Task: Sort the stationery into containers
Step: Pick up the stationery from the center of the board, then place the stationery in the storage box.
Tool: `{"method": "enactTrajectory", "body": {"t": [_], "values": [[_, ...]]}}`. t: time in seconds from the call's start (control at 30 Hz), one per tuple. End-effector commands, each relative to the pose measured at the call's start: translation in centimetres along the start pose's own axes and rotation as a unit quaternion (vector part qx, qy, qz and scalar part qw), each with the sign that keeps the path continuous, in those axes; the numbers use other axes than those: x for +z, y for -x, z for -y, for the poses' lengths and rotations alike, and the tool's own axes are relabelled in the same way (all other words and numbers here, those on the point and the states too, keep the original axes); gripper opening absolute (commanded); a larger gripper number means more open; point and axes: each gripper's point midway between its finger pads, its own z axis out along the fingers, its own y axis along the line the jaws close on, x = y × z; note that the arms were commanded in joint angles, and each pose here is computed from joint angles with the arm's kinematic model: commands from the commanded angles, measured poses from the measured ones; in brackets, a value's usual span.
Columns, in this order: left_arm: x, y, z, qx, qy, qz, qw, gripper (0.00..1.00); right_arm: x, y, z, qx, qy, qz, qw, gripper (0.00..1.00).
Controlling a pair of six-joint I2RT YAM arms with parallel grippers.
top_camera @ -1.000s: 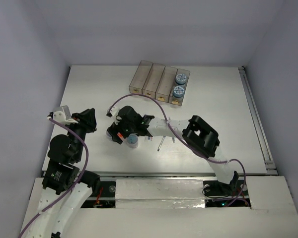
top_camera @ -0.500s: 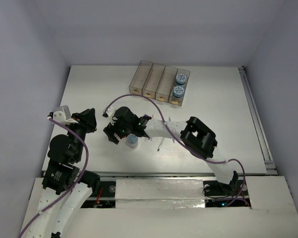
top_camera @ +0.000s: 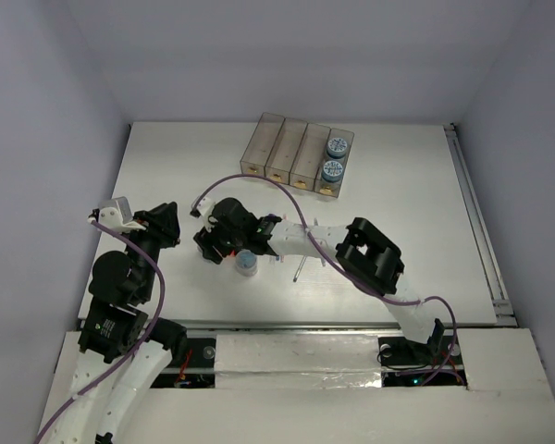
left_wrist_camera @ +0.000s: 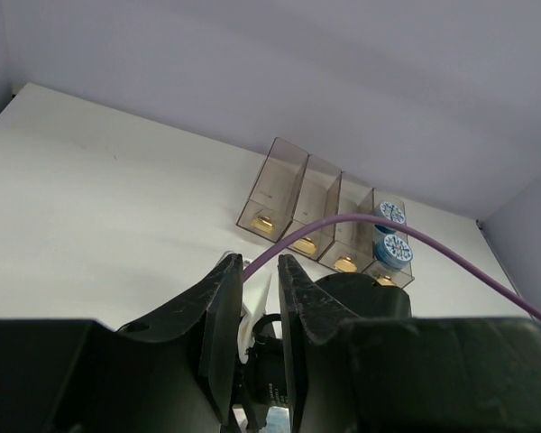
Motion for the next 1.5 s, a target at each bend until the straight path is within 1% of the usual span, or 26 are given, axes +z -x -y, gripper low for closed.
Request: {"method": "enactTrajectory", "body": {"t": [0.0,0.1,0.17,0.3,0.33,0.43,0.47,0.53,0.57,0.6,0.63,0.67,0.7,0.8,0.87,0.9,0.93,1.0,1.03,1.07,1.13,1.2,1.3,1.47], "values": [[-0.3,1.8,0.7,-0.007,-0.013,0.027,1.0,0.2,0.1,3.3,-0.8,-0.002,0.009,0.045,0.999,0.57],[-0.3,1.8,0.6,-0.007,-0.012,0.027,1.0,0.2,-0.4,4.5,-0.9,0.005,0.01,0.063,0.998,0.53],[-0.4,1.9,0.6,-0.008,-0.012,0.029,0.999,0.2,-1.5,7.3,-1.2,0.007,0.011,0.106,0.994,0.51],[-0.3,1.8,0.6,-0.008,-0.012,0.027,1.0,0.2,-4.0,12.6,-0.9,0.0,-0.012,0.169,0.986,0.5],[-0.3,1.8,0.6,-0.008,-0.013,0.027,1.0,0.2,-5.3,14.8,-0.1,0.004,-0.018,0.195,0.981,0.48],[-0.3,1.8,0.7,-0.009,-0.014,0.027,1.0,0.2,-7.3,17.9,2.2,0.019,-0.032,0.231,0.972,0.46],[-0.3,1.7,0.7,-0.009,-0.016,0.026,1.0,0.2,-7.8,18.3,4.3,0.032,-0.045,0.236,0.97,0.45],[-0.2,1.5,1.0,-0.009,-0.023,0.022,0.999,0.2,-8.8,19.9,6.6,0.042,-0.059,0.253,0.965,0.45],[-0.2,1.4,1.0,-0.009,-0.024,0.021,0.999,0.2,-8.8,19.8,9.0,0.049,-0.075,0.252,0.963,0.45],[-0.2,1.4,1.1,-0.01,-0.024,0.021,0.999,0.2,-9.6,20.6,10.1,0.052,-0.083,0.261,0.96,0.45],[-0.2,1.4,1.1,-0.01,-0.024,0.021,0.999,0.2,-9.2,20.4,11.5,0.057,-0.093,0.259,0.96,0.45],[-0.2,1.5,1.1,-0.01,-0.024,0.022,0.999,0.2,-9.9,21.5,12.5,0.058,-0.099,0.271,0.956,0.45],[-0.2,1.5,1.1,-0.009,-0.025,0.022,0.999,0.2,-9.9,21.2,14.6,0.064,-0.118,0.27,0.954,0.45],[-0.1,1.4,1.1,-0.008,-0.024,0.019,0.999,0.21,-11.1,22.4,17.8,0.056,-0.164,0.289,0.941,0.45],[0.0,1.2,1.1,-0.007,-0.024,0.017,1.0,0.21,-11.1,21.6,21.6,0.063,-0.215,0.285,0.932,0.45],[0.0,1.1,1.3,-0.007,-0.028,0.015,0.999,0.21,-11.9,22.8,22.5,0.064,-0.224,0.299,0.925,0.45],[0.1,1.1,1.3,-0.005,-0.028,0.014,0.999,0.21,-11.1,21.6,24.8,0.072,-0.243,0.29,0.923,0.45],[0.1,1.0,1.3,-0.005,-0.027,0.013,1.0,0.21,-11.0,21.2,27.3,0.078,-0.274,0.288,0.914,0.45],[0.2,1.0,1.3,-0.005,-0.026,0.011,1.0,0.21,-12.1,22.8,28.0,0.077,-0.279,0.31,0.906,0.45],[0.2,0.9,1.3,-0.004,-0.027,0.011,1.0,0.21,-10.8,21.3,29.9,0.082,-0.29,0.298,0.906,0.45],[0.4,0.8,1.3,-0.003,-0.026,0.008,1.0,0.21,-11.2,22.0,30.9,0.084,-0.299,0.315,0.897,0.45],[0.4,0.8,1.3,-0.002,-0.025,0.007,1.0,0.21,-11.0,20.7,33.4,0.092,-0.315,0.315,0.891,0.45],[0.5,0.7,1.3,-0.001,-0.024,0.005,1.0,0.21,-11.1,19.9,35.1,0.107,-0.325,0.322,0.883,0.45],[0.7,0.5,1.3,0.001,-0.024,0.0,1.0,0.21,-10.9,18.7,36.6,0.113,-0.334,0.316,0.881,0.45]]}}
